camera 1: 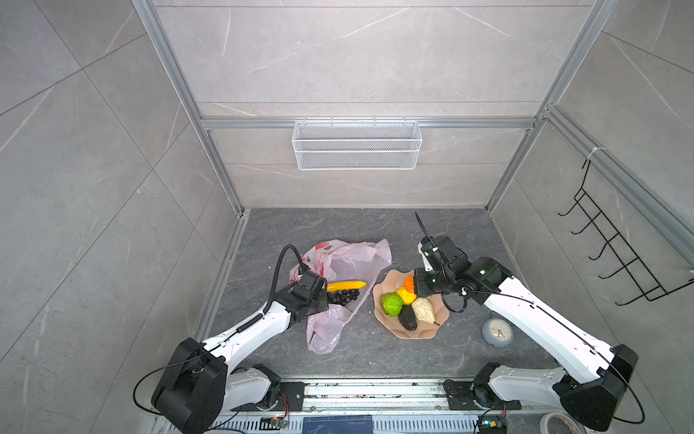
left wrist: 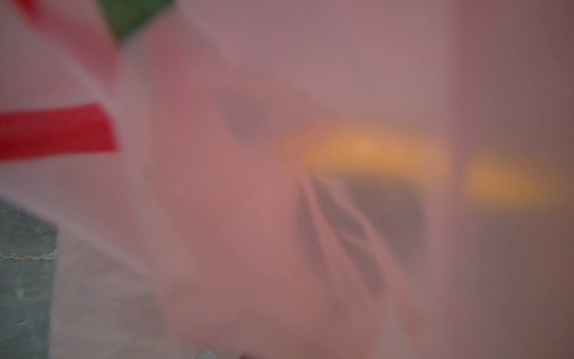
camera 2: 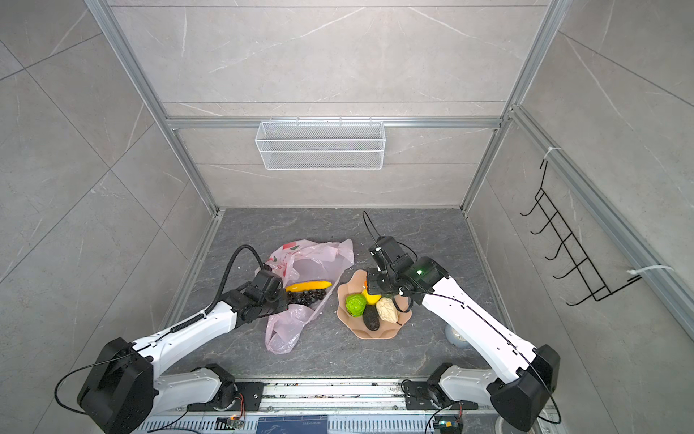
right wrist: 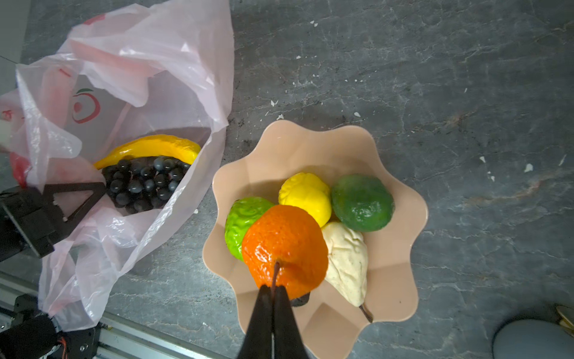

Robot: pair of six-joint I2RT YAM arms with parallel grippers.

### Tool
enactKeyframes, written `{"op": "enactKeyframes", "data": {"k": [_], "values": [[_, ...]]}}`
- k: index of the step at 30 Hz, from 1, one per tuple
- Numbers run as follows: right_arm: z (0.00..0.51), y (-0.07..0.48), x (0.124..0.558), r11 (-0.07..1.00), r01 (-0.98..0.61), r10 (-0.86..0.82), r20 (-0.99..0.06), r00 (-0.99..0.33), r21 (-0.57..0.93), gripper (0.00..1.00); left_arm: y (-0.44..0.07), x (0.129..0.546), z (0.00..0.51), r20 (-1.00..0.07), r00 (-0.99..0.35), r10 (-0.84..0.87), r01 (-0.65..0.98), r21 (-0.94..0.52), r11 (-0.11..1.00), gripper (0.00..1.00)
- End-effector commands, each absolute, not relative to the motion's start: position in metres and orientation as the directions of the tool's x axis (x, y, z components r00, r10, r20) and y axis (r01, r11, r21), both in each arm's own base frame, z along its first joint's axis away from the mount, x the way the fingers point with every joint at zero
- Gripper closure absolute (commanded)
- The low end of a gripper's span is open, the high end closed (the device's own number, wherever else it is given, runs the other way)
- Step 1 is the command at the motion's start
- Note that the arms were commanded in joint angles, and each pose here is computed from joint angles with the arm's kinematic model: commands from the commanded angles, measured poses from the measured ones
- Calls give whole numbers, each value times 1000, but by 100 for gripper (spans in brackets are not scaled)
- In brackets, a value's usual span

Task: Take the fake fruits out of the plastic bag
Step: 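Lift the orange fruit out and carry it over the peach bowl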

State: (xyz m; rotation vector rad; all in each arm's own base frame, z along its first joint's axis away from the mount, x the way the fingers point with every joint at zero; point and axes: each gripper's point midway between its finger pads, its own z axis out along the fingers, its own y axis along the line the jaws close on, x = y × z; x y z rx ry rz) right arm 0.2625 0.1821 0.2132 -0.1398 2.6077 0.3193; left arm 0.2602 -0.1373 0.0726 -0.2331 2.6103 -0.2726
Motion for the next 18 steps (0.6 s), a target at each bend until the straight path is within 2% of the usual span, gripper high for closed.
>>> {"op": "enactKeyframes", "data": {"k": [1, 4, 12, 18], "values": [[199, 190, 276, 964, -161, -40, -481, -876, 213, 100, -138, 263, 82, -481, -844, -238, -127, -252, 959, 93], [187, 202, 285, 947, -139, 0, -435, -900, 288, 100, -138, 262, 82, -479, -845, -238, -127, -252, 959, 93], [168, 207, 309, 958, -115, 11, -432, -902, 263, 100, -139, 263, 83, -480, -846, -234, -122, -253, 960, 93], [138, 212, 324, 966, -111, -13, -390, -921, 231, 100, -141, 264, 82, -476, -848, -233, -119, -257, 959, 93]]}}
